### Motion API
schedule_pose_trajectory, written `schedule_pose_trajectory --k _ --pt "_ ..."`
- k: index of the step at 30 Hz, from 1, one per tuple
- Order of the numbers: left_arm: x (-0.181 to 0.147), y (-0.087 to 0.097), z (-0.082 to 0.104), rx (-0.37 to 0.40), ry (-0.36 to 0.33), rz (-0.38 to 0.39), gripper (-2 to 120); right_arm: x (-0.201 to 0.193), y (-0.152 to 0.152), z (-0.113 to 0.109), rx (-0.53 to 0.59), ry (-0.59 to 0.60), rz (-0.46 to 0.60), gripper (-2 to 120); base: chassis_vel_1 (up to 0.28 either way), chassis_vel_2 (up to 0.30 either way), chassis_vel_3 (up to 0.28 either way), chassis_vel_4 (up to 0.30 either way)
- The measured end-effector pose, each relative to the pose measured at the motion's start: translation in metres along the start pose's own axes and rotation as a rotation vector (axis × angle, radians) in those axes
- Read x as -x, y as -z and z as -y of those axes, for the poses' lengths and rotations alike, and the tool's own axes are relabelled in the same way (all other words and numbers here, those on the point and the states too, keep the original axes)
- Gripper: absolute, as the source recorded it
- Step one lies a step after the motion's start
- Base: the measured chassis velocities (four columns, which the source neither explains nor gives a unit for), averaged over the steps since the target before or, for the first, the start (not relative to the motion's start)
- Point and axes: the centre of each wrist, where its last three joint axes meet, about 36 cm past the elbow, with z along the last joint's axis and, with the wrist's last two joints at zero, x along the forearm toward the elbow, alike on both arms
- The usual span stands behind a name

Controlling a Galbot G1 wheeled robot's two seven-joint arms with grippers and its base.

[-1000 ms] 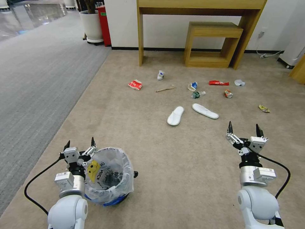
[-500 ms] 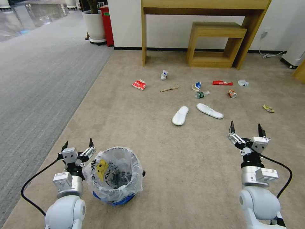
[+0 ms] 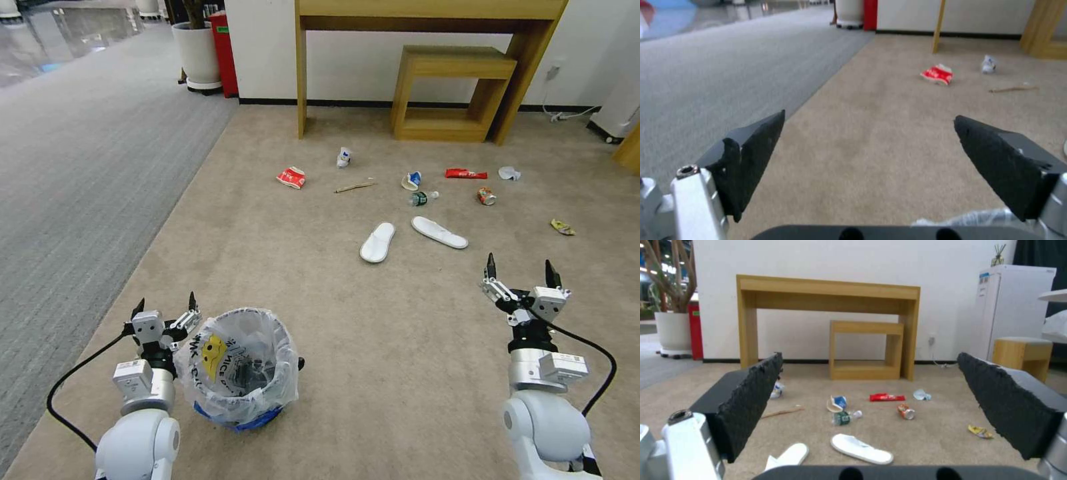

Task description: Pick up the trash bin and place the garbage on the floor into it.

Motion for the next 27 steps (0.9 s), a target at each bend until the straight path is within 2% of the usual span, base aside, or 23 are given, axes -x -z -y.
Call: schedule_pose_trajectory --k 3,6,11,22,27 --pt "0.002 0.001 0.001 -0.025 -0.005 -0.024 100 0.000 0.000 0.001 -0.002 -0.002 -0.002 100 0.000 0.000 0.000 0.000" --pt "0.004 0.005 0.009 -0.083 -0.031 -0.079 100 -0.001 0.001 0.003 -0.007 -0.007 -0.006 100 0.000 0.000 0.000 0.000" --pt "0.006 0.013 0.018 -0.109 -0.069 -0.119 100 -0.002 0.002 0.007 -0.014 -0.014 -0.007 100 0.000 0.000 0.000 0.000" --pt "0.003 0.023 0.033 -0.134 -0.136 -0.230 100 -0.009 0.002 0.009 -0.027 -0.022 -0.019 100 0.000 0.000 0.000 0.000" --pt "0.002 0.025 0.034 -0.101 -0.120 -0.292 100 -0.014 0.005 0.011 -0.035 -0.028 -0.022 100 0.000 0.000 0.000 0.000"
